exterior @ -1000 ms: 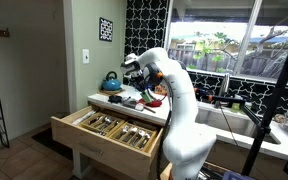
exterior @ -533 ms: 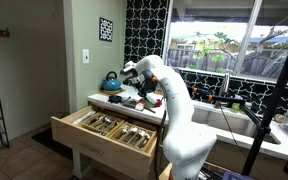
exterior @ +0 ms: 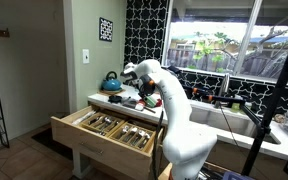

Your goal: Take the sponges out of the tray then put the tray in the drawer

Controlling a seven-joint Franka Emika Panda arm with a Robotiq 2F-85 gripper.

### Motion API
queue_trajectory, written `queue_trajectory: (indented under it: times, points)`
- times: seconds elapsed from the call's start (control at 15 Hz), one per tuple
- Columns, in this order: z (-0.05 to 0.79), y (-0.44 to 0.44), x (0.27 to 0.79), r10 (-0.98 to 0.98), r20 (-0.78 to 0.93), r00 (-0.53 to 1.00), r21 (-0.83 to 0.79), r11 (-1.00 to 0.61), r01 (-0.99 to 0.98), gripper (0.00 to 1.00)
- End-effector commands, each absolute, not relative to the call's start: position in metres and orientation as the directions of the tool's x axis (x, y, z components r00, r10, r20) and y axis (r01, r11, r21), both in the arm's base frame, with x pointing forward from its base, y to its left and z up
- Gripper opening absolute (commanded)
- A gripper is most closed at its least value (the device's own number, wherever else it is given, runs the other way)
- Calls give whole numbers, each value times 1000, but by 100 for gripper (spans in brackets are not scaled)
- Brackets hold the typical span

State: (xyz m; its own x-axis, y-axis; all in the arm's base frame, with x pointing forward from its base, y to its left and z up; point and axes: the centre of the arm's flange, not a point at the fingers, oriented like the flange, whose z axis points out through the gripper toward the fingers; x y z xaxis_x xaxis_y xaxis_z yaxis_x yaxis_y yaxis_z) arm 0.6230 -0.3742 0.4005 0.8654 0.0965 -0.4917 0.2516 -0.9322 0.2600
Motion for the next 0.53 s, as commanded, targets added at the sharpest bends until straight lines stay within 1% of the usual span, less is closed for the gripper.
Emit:
queue_trajectory:
  times: [0.0, 0.2, 0.27, 0.47]
  points:
    - [391, -382, 642, 126, -472, 873, 229, -938, 259, 76]
    - [389, -377, 647, 135, -447, 884, 219, -942, 255, 98]
    - [390, -376, 649, 139, -433, 891, 218, -943, 253, 100]
    - [401, -369, 653, 150, -387, 910, 217, -944, 248, 100]
